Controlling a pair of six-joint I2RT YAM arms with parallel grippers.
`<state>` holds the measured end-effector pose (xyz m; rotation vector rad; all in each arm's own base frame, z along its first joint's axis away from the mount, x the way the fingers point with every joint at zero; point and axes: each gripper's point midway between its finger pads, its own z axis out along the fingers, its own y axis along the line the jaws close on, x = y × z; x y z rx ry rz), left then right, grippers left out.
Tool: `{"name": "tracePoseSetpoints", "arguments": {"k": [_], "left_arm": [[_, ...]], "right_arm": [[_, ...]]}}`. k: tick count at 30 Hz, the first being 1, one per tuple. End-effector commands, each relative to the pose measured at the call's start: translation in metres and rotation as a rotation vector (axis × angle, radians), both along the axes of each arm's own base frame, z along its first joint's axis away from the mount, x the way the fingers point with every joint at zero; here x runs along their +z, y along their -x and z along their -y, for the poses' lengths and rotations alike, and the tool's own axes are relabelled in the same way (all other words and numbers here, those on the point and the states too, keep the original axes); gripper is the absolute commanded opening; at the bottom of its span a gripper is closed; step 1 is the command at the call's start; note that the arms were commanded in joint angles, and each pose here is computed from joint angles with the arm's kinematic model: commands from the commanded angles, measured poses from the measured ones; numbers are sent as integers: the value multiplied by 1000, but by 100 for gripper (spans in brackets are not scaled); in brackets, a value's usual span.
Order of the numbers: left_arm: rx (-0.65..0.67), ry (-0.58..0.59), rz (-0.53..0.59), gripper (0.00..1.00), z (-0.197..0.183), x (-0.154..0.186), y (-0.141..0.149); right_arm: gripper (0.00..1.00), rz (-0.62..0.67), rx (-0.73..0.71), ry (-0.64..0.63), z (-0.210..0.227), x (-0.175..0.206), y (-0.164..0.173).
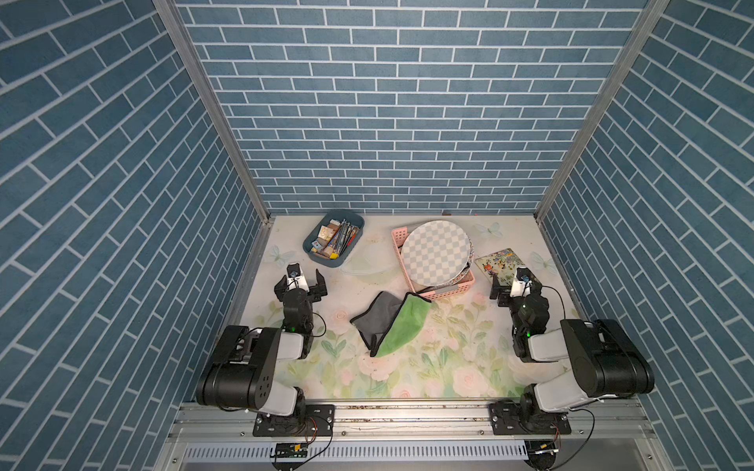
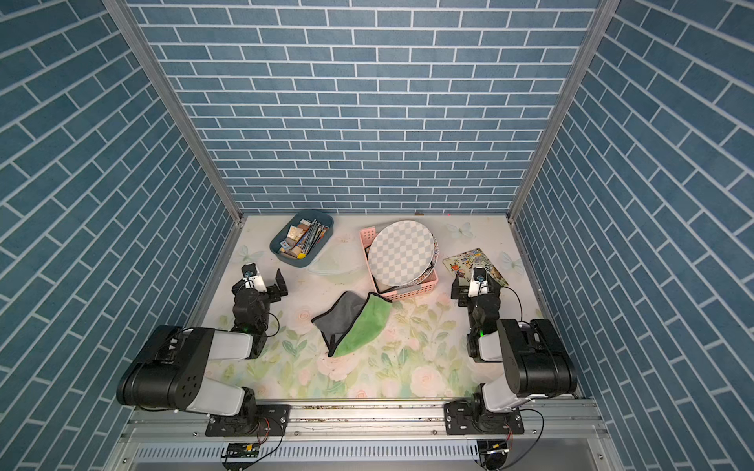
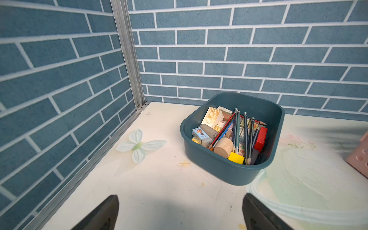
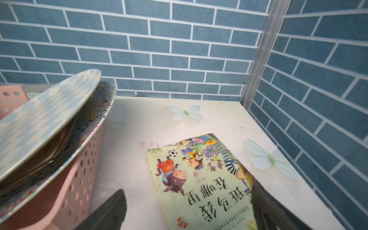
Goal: Wipe the wet plate dry
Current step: Pick up the plate from the bin.
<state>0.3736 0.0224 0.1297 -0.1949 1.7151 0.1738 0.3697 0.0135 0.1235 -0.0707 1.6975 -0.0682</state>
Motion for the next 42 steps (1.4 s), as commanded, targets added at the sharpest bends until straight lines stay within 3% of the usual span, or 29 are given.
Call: {"name": "tracePoseSetpoints", "arguments": {"k": [1,14,17,19,21,23,25,28,34,39,42], "left_arm": [[13,-12,17,100,-3,6,-4],[14,-11,18,100,-3,6,-3],[41,-13,3,100,-8,12,-4],[48,27,-36,100,-7,34,-9],[45,145,-6,100,-3,69,-11],[21,301,-8,100,7,95,-13],[-57,444,-40,100,28,112,-18],[-178,563,-127,100,65,111,-17],[-311,520,-249,100,128,94,2],[-363,481,-297,100,153,76,16],[-378,466,-304,100,161,72,21]], "right_arm": [[99,13,2,20,1,3,-2],[99,12,3,17,1,3,-2],[94,31,-109,-7,19,40,-10],[89,14,-225,-202,34,73,-17],[85,-68,-139,-313,15,98,-26],[87,-184,-27,-396,-10,113,-37],[88,-296,52,-478,-29,111,-46],[83,-349,174,-584,-54,120,-61],[58,-520,278,-673,-82,86,-93],[55,-573,311,-676,-100,66,-113],[44,-597,321,-677,-110,55,-121]]}}
